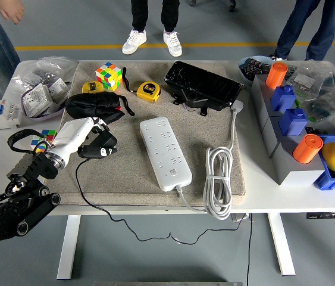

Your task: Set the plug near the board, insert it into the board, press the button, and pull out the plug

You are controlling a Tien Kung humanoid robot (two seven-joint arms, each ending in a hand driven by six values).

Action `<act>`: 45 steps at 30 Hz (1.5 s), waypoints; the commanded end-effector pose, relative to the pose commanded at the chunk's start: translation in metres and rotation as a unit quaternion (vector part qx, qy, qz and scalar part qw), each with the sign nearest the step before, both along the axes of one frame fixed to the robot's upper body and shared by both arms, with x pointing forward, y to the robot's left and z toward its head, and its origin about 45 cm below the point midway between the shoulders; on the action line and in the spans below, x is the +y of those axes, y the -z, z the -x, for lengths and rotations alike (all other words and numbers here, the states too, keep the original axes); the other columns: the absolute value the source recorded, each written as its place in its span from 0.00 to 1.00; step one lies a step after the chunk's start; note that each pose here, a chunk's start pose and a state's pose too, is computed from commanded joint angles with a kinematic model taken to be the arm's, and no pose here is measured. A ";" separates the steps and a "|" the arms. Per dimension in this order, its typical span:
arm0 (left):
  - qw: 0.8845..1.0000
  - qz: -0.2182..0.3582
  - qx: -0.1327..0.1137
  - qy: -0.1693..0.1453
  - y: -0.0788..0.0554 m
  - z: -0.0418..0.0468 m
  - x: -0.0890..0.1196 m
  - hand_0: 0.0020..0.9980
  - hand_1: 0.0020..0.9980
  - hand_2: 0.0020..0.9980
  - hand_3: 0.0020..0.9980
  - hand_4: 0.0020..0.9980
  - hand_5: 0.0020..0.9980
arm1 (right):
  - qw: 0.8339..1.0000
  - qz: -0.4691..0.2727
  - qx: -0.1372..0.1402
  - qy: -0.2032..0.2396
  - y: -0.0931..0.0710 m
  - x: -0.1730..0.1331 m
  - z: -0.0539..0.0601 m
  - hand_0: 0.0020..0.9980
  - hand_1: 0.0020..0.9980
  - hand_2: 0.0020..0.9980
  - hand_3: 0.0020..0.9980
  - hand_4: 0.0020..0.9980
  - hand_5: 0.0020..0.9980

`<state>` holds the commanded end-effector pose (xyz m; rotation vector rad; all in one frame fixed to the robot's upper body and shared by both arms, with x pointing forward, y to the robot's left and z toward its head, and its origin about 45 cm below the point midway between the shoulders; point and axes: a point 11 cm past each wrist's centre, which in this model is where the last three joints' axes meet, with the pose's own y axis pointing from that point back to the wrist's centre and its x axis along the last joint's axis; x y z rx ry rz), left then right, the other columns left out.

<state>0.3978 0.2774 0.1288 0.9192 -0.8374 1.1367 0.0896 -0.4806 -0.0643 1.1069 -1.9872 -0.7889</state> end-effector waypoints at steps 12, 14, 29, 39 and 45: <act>0.994 0.107 -0.032 -0.019 -0.026 0.0029 0.005 0.73 0.80 0.85 0.83 1.00 0.67 | 1.000 0.000 0.001 -0.001 0.000 0.000 0.000 0.60 0.59 0.54 0.55 0.79 0.21; 0.987 0.154 -0.045 -0.026 -0.032 0.0049 0.004 0.72 0.78 0.80 0.80 1.00 0.58 | 1.000 -0.001 0.000 -0.001 0.000 0.001 -0.001 0.60 0.59 0.54 0.55 0.79 0.21; 0.881 0.447 -0.104 -0.116 -0.049 0.0148 0.033 0.69 0.70 0.72 0.72 0.96 0.51 | 1.000 -0.002 0.020 0.005 0.004 0.000 0.007 0.60 0.59 0.54 0.55 0.79 0.21; 0.862 0.469 -0.135 -0.136 -0.056 0.0163 0.045 0.66 0.68 0.68 0.68 0.95 0.52 | 0.999 -0.012 0.050 0.004 0.009 0.003 0.011 0.61 0.60 0.55 0.55 0.78 0.24; 0.862 0.468 -0.133 -0.145 -0.054 0.0166 0.051 0.65 0.67 0.67 0.67 0.94 0.52 | 0.997 -0.023 0.073 -0.001 0.013 0.007 0.014 0.61 0.61 0.55 0.55 0.77 0.26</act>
